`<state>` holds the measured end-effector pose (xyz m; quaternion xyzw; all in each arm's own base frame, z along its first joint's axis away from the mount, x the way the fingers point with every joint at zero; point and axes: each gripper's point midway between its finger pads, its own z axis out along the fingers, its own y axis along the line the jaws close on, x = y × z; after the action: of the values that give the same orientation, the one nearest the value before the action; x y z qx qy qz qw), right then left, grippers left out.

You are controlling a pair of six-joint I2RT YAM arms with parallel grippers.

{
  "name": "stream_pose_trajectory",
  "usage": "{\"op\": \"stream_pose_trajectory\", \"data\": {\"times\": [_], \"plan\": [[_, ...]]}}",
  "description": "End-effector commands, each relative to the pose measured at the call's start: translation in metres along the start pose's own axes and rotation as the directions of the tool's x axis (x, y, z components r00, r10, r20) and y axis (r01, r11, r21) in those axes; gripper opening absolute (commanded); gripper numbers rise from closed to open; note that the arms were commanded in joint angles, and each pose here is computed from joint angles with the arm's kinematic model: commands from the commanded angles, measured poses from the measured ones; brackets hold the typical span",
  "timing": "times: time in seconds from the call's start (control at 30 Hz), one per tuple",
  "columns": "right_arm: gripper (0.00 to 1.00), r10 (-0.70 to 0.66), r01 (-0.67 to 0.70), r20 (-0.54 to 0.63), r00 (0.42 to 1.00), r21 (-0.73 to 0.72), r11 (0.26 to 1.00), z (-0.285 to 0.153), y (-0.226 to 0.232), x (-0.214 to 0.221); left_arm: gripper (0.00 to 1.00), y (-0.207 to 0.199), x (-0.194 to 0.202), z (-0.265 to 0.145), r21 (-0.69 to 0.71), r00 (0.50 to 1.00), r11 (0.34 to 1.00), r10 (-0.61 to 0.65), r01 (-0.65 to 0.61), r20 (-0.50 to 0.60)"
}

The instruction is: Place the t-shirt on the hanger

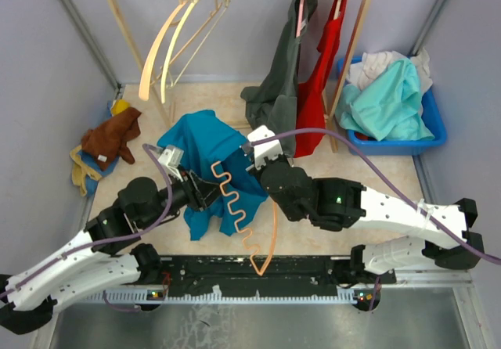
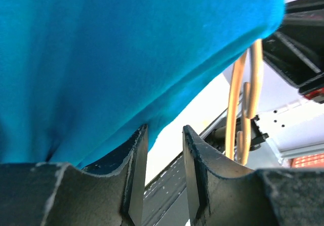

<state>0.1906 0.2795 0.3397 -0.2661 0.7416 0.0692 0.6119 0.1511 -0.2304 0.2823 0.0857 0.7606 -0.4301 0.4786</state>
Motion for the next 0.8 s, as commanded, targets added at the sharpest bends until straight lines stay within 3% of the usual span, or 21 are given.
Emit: {"op": "stream_pose_trajectory", "data": {"times": [0.0, 0.43, 0.53, 0.67, 0.77], "plan": [[0.00, 0.132, -0.133, 0.081, 0.988, 0.002, 0.991, -0.003, -0.007, -0.035, 0.40, -0.026, -0.026, 0.000, 0.123, 0.989, 0.990, -0.081, 0.065, 0.125], [0.00, 0.142, -0.143, 0.089, 0.986, 0.003, 0.990, -0.007, -0.013, -0.036, 0.47, -0.012, -0.016, 0.028, -0.038, 0.982, 0.993, -0.104, 0.111, 0.155], [0.00, 0.144, -0.145, 0.089, 0.986, 0.007, 0.989, -0.009, -0.016, -0.034, 0.36, -0.015, -0.016, 0.026, -0.067, 0.981, 0.992, -0.095, 0.107, 0.171], [0.00, 0.142, -0.144, 0.087, 0.986, 0.015, 0.989, -0.011, -0.020, -0.029, 0.00, -0.019, -0.017, 0.022, -0.100, 0.983, 0.991, -0.074, 0.091, 0.170], [0.00, 0.141, -0.143, 0.085, 0.986, 0.022, 0.989, -0.013, -0.023, -0.024, 0.00, -0.024, -0.016, 0.019, -0.112, 0.987, 0.990, -0.063, 0.080, 0.151]]}}
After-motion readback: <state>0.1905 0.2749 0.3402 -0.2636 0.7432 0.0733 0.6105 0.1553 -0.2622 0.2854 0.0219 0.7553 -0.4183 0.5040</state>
